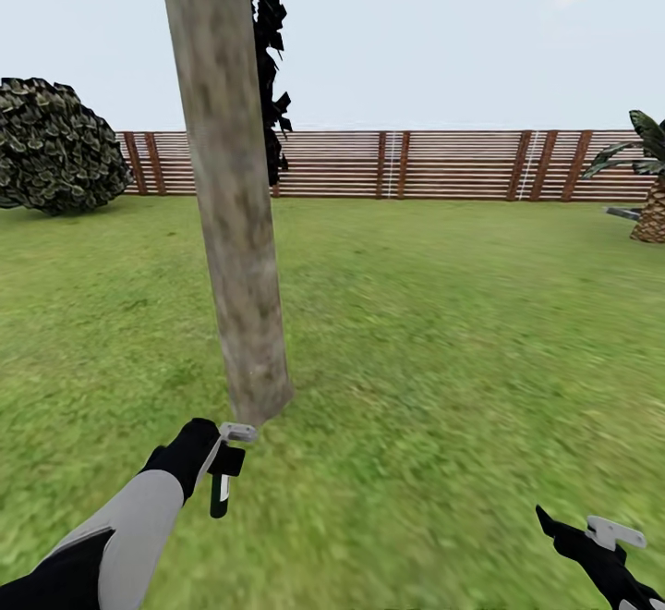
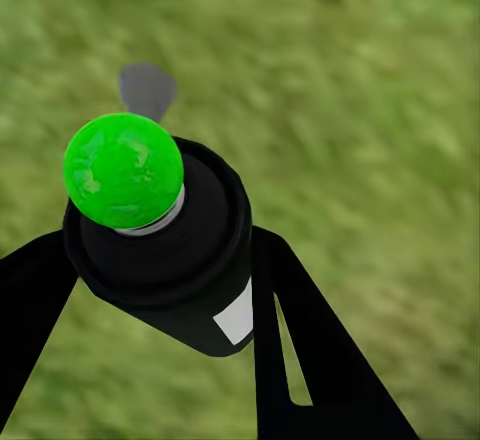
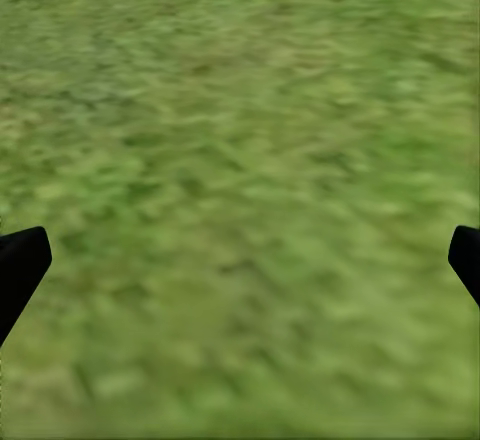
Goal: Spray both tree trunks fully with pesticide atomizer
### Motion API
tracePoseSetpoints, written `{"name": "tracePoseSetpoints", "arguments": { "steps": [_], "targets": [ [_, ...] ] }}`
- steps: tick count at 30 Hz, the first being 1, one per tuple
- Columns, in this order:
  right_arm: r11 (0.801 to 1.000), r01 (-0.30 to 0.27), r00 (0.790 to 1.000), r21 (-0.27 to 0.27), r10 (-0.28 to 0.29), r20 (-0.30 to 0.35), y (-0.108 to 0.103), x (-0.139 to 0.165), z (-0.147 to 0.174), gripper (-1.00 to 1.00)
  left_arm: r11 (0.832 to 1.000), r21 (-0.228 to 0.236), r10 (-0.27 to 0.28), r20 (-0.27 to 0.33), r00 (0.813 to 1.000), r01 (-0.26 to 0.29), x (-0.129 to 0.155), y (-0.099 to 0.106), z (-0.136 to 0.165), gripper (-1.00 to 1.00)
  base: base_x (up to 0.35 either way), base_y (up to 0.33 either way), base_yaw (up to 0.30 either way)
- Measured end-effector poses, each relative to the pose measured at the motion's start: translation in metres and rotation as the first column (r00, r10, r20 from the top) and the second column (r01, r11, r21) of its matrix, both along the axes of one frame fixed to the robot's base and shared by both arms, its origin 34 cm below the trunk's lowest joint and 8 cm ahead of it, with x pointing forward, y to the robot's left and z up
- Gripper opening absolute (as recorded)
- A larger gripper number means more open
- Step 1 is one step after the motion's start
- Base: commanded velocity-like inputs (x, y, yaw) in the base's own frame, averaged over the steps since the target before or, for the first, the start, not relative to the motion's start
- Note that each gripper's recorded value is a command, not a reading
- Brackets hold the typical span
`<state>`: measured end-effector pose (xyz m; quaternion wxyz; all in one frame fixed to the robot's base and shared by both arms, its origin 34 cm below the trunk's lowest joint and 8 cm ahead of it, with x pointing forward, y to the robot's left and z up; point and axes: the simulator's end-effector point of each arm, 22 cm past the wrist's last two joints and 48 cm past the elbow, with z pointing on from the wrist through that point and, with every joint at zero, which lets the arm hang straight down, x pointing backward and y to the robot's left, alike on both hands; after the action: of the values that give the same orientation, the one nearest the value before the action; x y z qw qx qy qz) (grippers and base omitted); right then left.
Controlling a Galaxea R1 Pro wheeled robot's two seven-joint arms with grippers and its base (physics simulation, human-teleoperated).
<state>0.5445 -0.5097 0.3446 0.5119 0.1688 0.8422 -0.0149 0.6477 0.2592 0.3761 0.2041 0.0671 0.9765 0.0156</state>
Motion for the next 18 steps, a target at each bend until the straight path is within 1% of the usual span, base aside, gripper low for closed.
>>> {"name": "tracePoseSetpoints", "arguments": {
  "steps": [1, 2, 3, 7, 16, 18],
  "targets": [
    [1.0, 0.0, 1.0, 0.0, 0.0, -0.002, 0.0, 0.0, -0.001, 1.0, 1.0, 0.0, 0.0, -0.002, 1.0, 0.0, 0.0, 0.0, -0.001, -1.0, 0.0, 0.0, 0.0],
    [1.0, -0.003, 1.0, 0.0, 0.003, -0.002, 0.0, 0.0, -0.001, 1.0, 1.0, 0.02, 0.007, 0.009, 1.0, -0.007, 0.001, 0.015, 0.0, -1.0, 0.0, 0.0, 0.0],
    [1.0, -0.002, 1.0, 0.0, 0.002, -0.002, 0.0, 0.0, -0.001, 1.0, 1.0, 0.007, 0.009, 0.023, 1.0, -0.01, 0.004, 0.013, 0.001, -1.0, 0.0, 0.0, 0.0],
    [1.0, -0.003, 1.0, -0.001, 0.003, -0.003, 0.0, 0.0, -0.001, 1.0, 1.0, 0.006, 0.002, 0.044, 0.999, -0.003, 0.008, 0.011, 0.003, -1.0, 0.0, 0.0, 0.0],
    [1.0, -0.003, 1.0, -0.001, 0.003, -0.011, 0.0, -0.002, -0.005, 1.0, 1.0, 0.005, 0.0, 0.038, 0.999, 0.0, 0.008, 0.01, -0.001, -1.0, 0.001, 0.0, 0.0],
    [1.0, -0.002, 1.0, -0.001, 0.002, -0.012, 0.0, -0.002, -0.005, 1.0, 1.0, 0.005, 0.0, 0.036, 0.999, 0.0, 0.007, 0.01, -0.002, -1.0, 0.108, 0.089, 0.0]
  ]
}}
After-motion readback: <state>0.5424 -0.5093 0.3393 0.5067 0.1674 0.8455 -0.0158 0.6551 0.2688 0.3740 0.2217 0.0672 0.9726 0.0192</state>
